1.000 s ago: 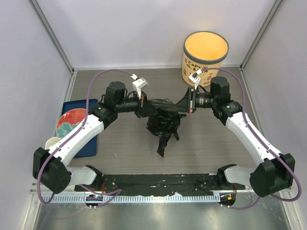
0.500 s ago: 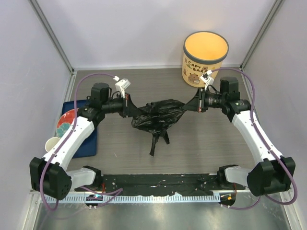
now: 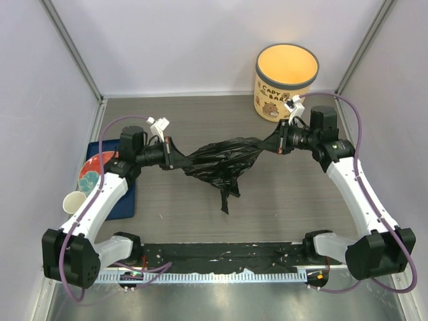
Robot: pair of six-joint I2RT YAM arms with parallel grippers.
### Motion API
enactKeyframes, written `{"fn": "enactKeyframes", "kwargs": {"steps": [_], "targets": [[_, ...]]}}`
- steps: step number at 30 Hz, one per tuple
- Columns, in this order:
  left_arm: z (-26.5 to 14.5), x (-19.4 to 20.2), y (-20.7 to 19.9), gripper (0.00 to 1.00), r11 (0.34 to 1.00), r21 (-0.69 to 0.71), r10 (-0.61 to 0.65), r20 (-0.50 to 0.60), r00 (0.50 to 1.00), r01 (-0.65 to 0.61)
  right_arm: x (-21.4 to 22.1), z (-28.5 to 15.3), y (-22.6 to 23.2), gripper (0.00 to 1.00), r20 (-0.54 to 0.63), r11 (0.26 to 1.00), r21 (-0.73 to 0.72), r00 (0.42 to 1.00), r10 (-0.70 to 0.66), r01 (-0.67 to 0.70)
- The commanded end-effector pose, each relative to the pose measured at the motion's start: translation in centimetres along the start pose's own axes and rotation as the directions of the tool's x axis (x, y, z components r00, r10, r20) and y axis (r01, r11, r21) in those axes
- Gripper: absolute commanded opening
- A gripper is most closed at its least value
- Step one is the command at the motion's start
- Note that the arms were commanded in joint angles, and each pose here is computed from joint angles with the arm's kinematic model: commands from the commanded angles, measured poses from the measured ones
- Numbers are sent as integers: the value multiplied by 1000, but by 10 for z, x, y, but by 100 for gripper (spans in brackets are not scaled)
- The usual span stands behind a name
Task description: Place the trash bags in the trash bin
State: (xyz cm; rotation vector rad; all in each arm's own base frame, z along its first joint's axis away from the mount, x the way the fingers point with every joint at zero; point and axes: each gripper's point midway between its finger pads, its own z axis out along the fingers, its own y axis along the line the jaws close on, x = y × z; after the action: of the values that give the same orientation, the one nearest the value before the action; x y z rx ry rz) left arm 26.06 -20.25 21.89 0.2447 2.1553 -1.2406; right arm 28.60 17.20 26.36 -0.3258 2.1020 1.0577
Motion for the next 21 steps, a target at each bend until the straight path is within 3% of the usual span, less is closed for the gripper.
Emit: {"fn": "enactKeyframes", "kwargs": {"steps": [1,3,6,7,9,12,15,21], "targets": [[-7,-21,-12,0,999,30,31,76,997,-33,-41,-3,-11,1,103,997,57,993,-66,60],[-5,-16,-23,0,996,58,72,49,996,-75,-42,9,-12,1,83,998,23,995,-57,55],[3,-14,-21,0,998,54,21,29,999,-23,-42,38,-15,4,48,998,15,997,-58,57],[6,-14,-16,0,998,37,-43,32,999,42,-43,46,-16,23,38,998,17,998,-56,55],[19,-17,5,0,994,-15,-104,66,992,105,-39,63,-27,52,-7,999,42,1000,-14,14],[36,-29,17,0,981,13,-193,97,976,192,-28,64,-35,66,-69,998,54,997,41,-37],[49,-38,29,0,973,17,-232,109,967,231,-9,45,-49,75,-94,983,107,983,158,-148],[61,-34,43,0,944,34,-329,120,937,327,43,12,-63,78,-149,902,216,901,408,-373]]}}
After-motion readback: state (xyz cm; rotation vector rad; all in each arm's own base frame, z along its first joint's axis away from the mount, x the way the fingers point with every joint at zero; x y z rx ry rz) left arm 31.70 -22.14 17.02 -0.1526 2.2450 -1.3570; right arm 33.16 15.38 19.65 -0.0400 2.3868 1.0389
